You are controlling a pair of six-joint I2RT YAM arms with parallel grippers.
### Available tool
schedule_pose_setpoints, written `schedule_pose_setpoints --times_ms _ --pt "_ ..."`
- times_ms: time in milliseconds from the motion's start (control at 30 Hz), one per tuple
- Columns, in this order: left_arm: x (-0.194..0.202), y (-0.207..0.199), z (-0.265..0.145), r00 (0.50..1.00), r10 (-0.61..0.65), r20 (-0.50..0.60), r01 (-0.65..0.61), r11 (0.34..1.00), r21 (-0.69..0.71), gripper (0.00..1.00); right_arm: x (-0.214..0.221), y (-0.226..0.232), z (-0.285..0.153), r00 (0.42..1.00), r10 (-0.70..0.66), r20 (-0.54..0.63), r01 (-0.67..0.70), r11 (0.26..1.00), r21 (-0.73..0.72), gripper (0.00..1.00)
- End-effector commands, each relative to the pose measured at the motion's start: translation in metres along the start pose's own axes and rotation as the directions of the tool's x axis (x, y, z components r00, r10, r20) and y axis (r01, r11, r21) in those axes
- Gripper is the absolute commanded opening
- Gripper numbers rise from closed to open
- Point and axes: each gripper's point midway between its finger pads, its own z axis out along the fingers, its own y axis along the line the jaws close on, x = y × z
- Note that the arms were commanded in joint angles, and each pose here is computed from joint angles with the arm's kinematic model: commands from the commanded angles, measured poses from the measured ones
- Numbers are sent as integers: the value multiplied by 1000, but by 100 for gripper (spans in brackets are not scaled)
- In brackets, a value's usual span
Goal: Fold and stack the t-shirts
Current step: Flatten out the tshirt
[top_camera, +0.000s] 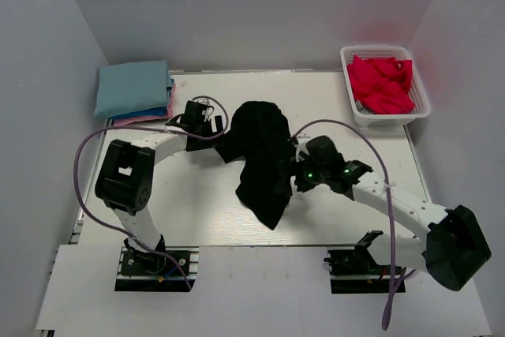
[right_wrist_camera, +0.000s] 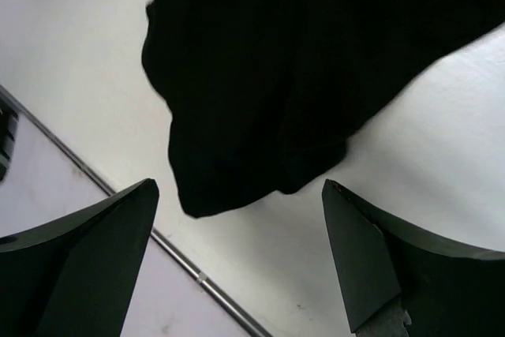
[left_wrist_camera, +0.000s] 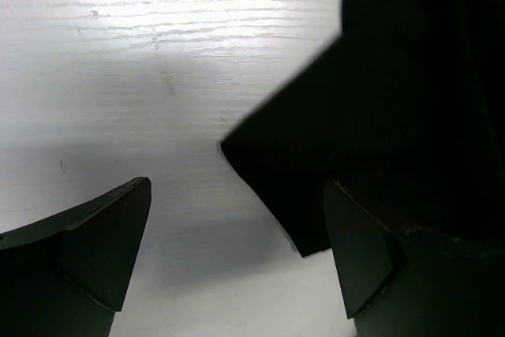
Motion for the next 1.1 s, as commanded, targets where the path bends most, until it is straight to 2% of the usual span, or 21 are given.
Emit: schedule_pose_setpoints --times_ms 0,300,400,433,467,533,567,633,667,767,967,1033,1067 --pt "-8 12 4 1000 4 21 -1 992 -129 100 12 5 12 998 -41 -46 44 997 62 90" --pt "15 -17 36 996 62 -59 -67 994 -86 100 49 16 31 979 -149 -136 172 970 172 90" --pt "29 -17 46 993 83 -87 -92 990 -110 100 59 17 35 972 -168 -166 201 957 208 90" --pt "30 -19 45 992 92 -86 -101 988 -113 96 61 18 36 971 -166 -170 200 957 210 90" --pt "35 -17 49 991 92 -98 -104 988 -118 84 65 25 37 966 -190 -175 224 953 203 90" --pt "47 -22 52 987 112 -116 -125 986 -110 72 62 24 40 967 -198 -162 233 943 238 90" --pt "53 -17 54 985 113 -129 -129 984 -125 60 66 31 41 961 -221 -165 256 939 229 90" --pt "69 -12 54 982 83 -169 -110 981 -157 49 62 34 44 963 -228 -147 260 931 258 90" --pt "73 -4 55 982 68 -177 -104 974 -200 32 62 39 46 961 -240 -139 268 931 249 90" --pt "78 10 50 984 12 -178 -63 956 -285 0 68 47 53 955 -256 -150 286 928 240 90" --pt "57 10 13 997 -39 -64 18 954 -301 0 79 41 65 962 -214 -169 257 918 302 90" --pt "40 5 -6 999 -51 6 50 960 -276 0 81 35 66 971 -184 -156 226 919 324 86" --pt "34 5 -12 998 -52 37 60 961 -270 0 84 31 65 972 -175 -160 220 917 333 79"
